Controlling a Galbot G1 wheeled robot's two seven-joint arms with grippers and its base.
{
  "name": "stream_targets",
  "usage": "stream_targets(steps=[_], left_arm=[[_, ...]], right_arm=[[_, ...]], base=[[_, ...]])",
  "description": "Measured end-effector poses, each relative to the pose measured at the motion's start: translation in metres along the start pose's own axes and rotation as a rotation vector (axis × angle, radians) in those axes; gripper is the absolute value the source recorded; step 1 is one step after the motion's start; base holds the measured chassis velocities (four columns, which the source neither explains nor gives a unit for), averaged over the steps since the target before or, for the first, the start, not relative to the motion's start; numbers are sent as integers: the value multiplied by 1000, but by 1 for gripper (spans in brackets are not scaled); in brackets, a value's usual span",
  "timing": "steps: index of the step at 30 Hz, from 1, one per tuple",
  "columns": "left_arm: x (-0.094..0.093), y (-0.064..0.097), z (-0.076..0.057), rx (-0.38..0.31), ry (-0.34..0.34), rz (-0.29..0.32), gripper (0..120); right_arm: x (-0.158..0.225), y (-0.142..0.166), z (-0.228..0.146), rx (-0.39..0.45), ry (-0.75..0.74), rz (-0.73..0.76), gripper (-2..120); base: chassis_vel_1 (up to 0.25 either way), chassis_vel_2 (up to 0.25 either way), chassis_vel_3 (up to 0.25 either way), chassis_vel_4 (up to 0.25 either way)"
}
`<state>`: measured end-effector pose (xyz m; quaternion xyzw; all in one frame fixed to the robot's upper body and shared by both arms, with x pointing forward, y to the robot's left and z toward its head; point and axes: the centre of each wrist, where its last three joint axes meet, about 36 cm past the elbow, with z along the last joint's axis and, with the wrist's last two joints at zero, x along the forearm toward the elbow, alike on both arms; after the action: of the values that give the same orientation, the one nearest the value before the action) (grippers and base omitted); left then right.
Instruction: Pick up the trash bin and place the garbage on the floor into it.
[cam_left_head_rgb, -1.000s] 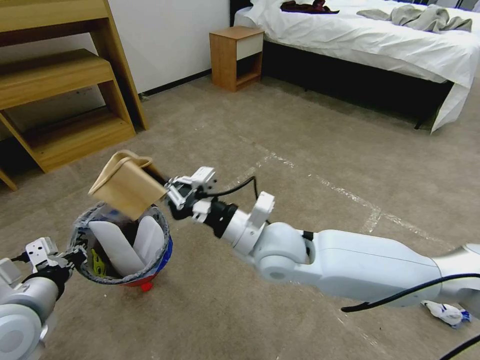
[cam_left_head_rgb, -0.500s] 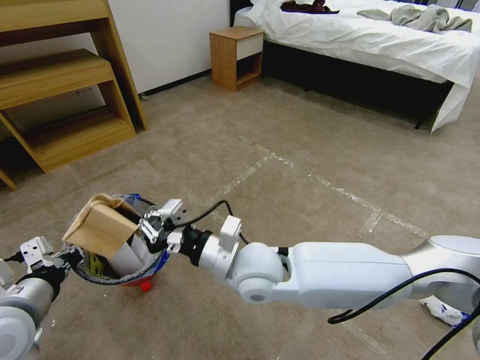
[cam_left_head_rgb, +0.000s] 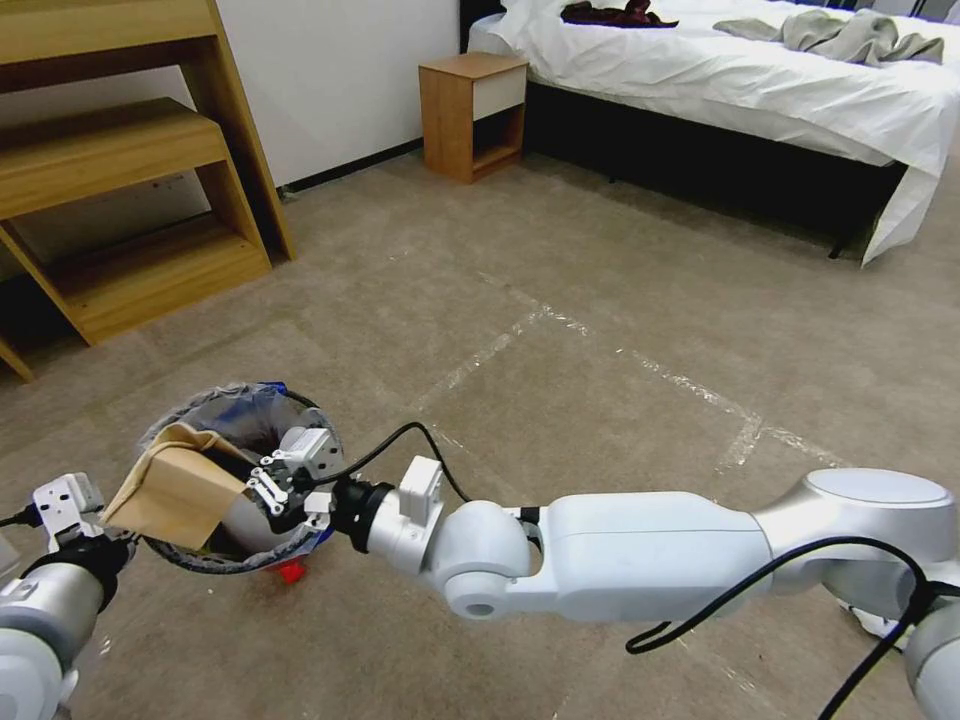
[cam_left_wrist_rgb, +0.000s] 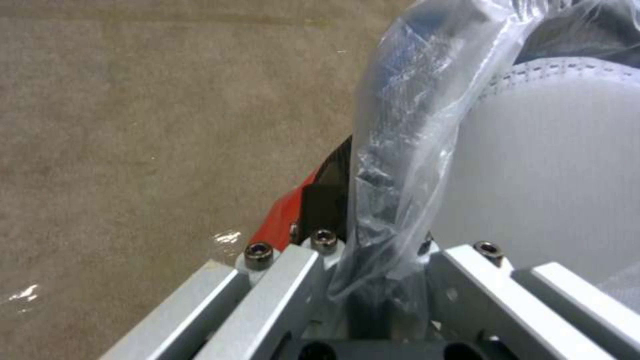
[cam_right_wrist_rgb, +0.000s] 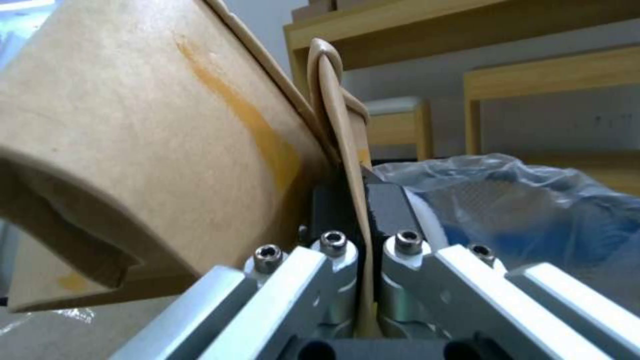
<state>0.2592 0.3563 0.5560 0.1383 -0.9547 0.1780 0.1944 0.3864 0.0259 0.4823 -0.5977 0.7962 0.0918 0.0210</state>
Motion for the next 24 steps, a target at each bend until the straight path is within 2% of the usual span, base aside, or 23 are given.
stream_targets(steps=[12,24], left_arm=[[5,-3,1,1,0,9,1],[3,-2,2,0,3,7,1]], right_arm=[[-4,-10,7,45,5,-19,0],[20,-37,3,97,12,30,0]], base=[[0,0,0,0],[0,0,0,0]])
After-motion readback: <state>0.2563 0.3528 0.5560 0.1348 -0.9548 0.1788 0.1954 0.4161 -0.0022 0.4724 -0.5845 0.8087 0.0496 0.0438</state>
